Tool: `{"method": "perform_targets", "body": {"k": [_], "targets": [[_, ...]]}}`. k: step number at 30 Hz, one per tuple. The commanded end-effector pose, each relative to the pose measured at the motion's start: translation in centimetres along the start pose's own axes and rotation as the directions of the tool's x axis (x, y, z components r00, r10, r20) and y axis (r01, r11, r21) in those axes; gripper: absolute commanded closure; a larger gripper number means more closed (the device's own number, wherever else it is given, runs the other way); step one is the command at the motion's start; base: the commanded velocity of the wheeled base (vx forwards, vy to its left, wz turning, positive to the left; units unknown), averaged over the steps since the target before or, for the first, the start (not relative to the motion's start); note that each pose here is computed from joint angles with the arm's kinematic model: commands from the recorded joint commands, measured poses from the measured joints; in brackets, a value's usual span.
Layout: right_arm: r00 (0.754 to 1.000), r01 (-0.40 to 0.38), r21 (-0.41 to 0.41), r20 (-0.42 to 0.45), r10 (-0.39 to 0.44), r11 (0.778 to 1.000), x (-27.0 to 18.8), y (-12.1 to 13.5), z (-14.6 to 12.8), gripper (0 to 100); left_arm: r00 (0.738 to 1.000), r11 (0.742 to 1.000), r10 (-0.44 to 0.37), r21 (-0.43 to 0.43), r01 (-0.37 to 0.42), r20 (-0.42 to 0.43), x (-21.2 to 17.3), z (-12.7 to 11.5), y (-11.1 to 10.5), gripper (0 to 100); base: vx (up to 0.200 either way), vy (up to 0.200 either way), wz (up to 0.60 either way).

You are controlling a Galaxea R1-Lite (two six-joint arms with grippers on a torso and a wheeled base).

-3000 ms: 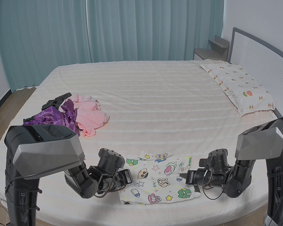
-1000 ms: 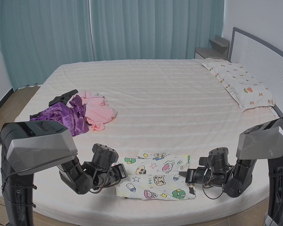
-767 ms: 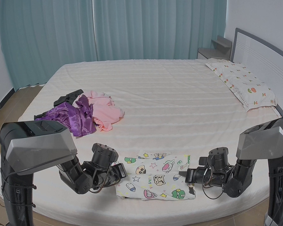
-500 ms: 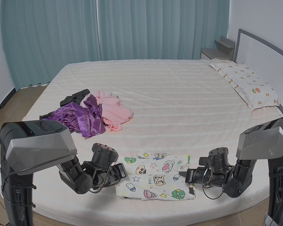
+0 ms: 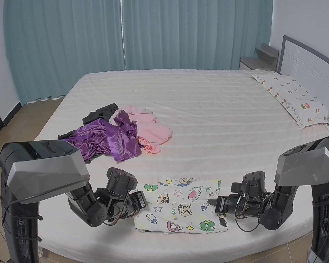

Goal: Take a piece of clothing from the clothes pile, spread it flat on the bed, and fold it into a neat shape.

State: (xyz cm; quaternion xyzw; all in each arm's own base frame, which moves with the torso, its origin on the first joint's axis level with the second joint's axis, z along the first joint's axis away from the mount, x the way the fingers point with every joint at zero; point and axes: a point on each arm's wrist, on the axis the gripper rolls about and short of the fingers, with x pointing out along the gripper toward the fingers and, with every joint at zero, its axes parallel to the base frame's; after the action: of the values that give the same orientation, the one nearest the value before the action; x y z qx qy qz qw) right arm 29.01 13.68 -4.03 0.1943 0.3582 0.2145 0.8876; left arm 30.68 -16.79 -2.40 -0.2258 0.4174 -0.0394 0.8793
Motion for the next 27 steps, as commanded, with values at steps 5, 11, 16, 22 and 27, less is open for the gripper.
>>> {"method": "perform_targets", "body": {"k": [5, 11, 16, 22, 27], "targets": [[1.0, -0.001, -0.001, -0.002, 0.001, 1.0, 0.1, 0.0, -0.1, 0, 1.0, 1.0, 0.003, -0.003, -0.003, -0.007, 0.0, -0.2, 0.1, 0, 0.0, 0.0, 0.0], [1.0, 0.007, 0.011, 0.009, -0.007, 1.0, -0.6, -0.2, 0.3, 0, 1.0, 1.0, 0.021, -0.012, -0.021, -0.016, -0.2, -0.3, 0.8, 0, 0.0, 0.0, 0.0], [0.999, 0.041, 0.039, -0.019, -0.041, 0.998, -3.1, -0.7, -0.3, 0, 1.0, 0.998, 0.007, -0.055, -0.008, -0.016, -1.7, 0.5, 2.4, 0, 0.0, 0.0, 0.0], [0.995, 0.066, 0.03, -0.08, -0.063, 0.997, -5.5, -1.2, -2.7, 0, 0.997, 0.982, -0.079, -0.173, 0.075, -0.02, -4.3, -0.3, 4.4, 0, 0.0, 0.0, 0.0], [0.993, 0.049, 0.016, -0.108, -0.047, 0.999, -6.4, -1.6, -4.9, 0, 0.99, 0.958, -0.138, -0.254, 0.133, -0.003, -5.7, -1.4, 6.1, 0, 0.0, 0.0, 0.0]]}}
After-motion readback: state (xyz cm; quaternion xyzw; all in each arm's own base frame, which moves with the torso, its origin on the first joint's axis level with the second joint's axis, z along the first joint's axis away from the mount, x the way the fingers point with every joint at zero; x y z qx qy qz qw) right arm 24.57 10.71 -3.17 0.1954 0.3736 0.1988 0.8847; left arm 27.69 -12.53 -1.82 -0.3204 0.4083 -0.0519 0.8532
